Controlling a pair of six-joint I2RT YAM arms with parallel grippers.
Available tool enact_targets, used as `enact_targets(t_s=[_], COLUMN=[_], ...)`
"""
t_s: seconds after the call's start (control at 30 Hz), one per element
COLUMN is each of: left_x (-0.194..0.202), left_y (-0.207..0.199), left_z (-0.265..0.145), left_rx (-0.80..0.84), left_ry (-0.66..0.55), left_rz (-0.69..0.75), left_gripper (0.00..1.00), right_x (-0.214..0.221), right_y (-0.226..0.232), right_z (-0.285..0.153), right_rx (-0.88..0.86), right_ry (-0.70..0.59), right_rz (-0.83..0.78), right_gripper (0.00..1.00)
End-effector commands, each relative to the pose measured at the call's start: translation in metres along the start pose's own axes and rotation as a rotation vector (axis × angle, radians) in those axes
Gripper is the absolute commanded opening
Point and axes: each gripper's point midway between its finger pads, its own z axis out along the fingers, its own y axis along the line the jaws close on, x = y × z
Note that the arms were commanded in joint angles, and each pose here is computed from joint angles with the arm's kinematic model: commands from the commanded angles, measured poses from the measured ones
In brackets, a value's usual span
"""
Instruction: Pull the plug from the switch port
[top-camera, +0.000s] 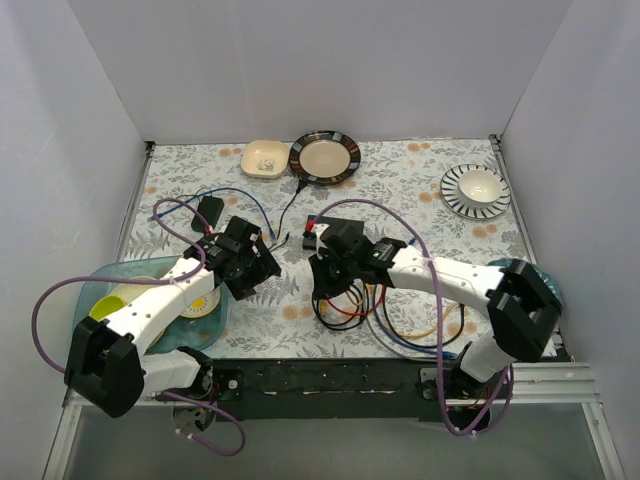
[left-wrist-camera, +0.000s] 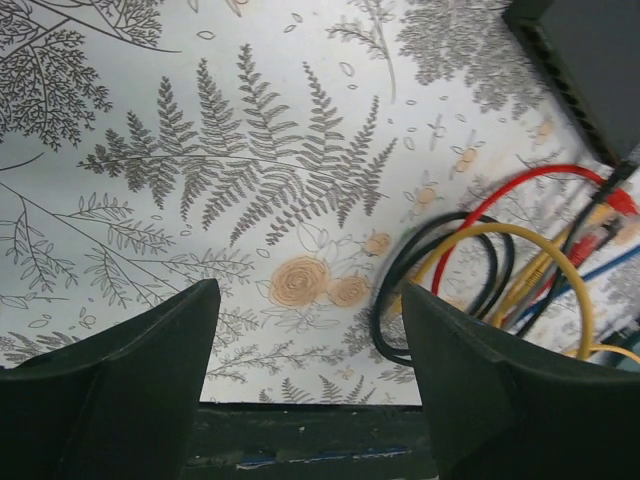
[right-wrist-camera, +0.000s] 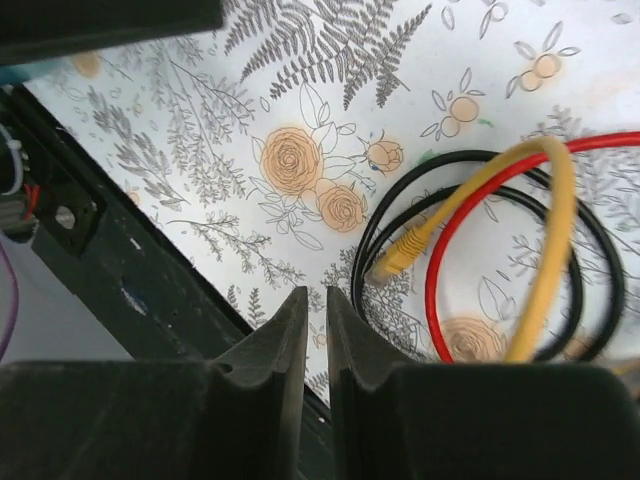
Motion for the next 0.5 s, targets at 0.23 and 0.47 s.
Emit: enact_targets(t_s=[0.23, 0.47], left_x=[0.002, 0.002], left_y=[-0.015, -0.020], left_z=[-0.011, -0.001], left_rx=[0.115, 0.124], left_ry=[0.002, 0.008], left_rz=[0.004, 0.010], left_gripper=[0.72, 0.72], right_x=[0.058, 0.107], right_y=[-0.074, -0.139], right_z=[0.035, 0.004], right_rx=[0.284, 0.428], right_ry=[0.178, 0.272], right_rz=[0.176, 0.404], right_gripper=[0.12, 0.08])
